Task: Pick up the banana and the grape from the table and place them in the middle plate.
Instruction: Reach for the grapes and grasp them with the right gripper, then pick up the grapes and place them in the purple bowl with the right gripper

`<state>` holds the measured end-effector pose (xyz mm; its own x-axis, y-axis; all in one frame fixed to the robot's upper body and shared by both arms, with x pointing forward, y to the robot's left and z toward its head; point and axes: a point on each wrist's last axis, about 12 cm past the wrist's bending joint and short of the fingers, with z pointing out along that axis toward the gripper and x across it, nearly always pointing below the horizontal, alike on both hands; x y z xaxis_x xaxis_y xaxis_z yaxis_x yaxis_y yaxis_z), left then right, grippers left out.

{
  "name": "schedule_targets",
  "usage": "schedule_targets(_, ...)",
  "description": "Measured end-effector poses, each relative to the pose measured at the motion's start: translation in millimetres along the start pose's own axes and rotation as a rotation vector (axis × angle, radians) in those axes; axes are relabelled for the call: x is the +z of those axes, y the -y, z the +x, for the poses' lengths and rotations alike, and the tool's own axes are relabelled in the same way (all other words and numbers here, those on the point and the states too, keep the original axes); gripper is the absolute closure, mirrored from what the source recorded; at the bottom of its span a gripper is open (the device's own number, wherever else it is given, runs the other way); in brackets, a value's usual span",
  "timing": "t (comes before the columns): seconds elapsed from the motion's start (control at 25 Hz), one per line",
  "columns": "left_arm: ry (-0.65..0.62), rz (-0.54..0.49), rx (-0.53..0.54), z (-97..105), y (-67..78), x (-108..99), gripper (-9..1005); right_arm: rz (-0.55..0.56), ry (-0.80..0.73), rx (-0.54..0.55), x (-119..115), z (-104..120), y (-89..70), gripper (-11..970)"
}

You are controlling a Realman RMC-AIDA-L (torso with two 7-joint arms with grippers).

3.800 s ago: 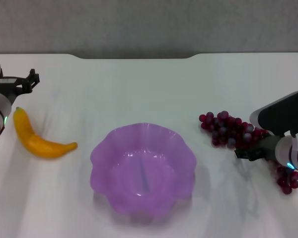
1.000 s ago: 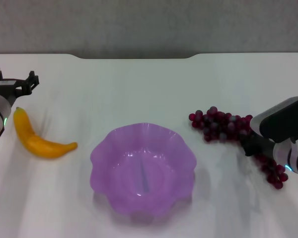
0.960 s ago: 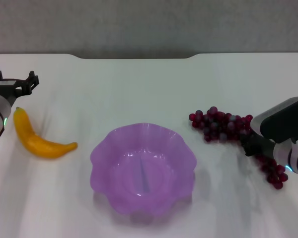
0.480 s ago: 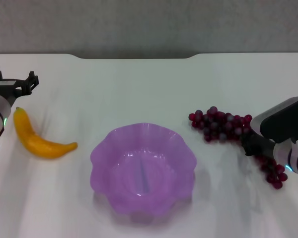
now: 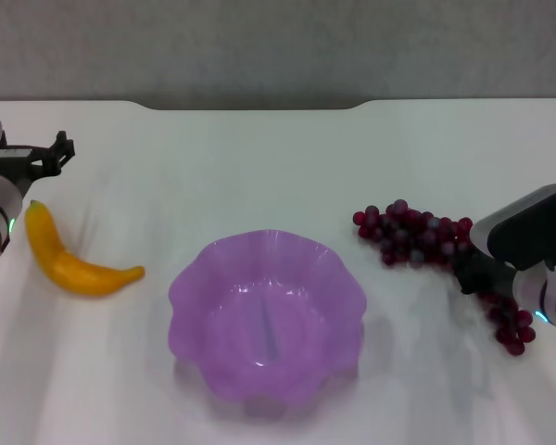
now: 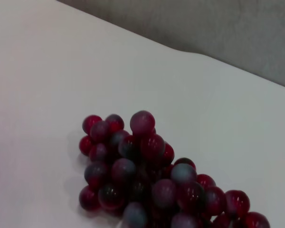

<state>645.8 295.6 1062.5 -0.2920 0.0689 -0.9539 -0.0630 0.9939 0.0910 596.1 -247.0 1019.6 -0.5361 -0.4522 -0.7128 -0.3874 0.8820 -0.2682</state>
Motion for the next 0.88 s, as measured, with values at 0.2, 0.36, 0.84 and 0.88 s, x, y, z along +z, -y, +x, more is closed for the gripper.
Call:
schedule_targets(0.2,0.001,0.004,0.005,-0.5,1.0,0.2,103,0.005,-0.016,0.000,2.0,0.8,2.0,772)
schedule_targets(0.36,0.001,0.004,0.006,-0.6,0.8,0.2,103,0.006,-0.008,0.009,1.8,0.3,2.1,774)
schedule_targets(0.84,-0.004,-0.004,0.000,2.1,-1.7,-1.0,103,-0.019,0.210,-0.020,-9.9,7.6,-12.9,780)
schedule_targets(0.88,-0.004,-0.004,0.000,2.2,-1.7,-1.0,103,-0.020,0.238,-0.020,-11.7,7.9,-13.8,781)
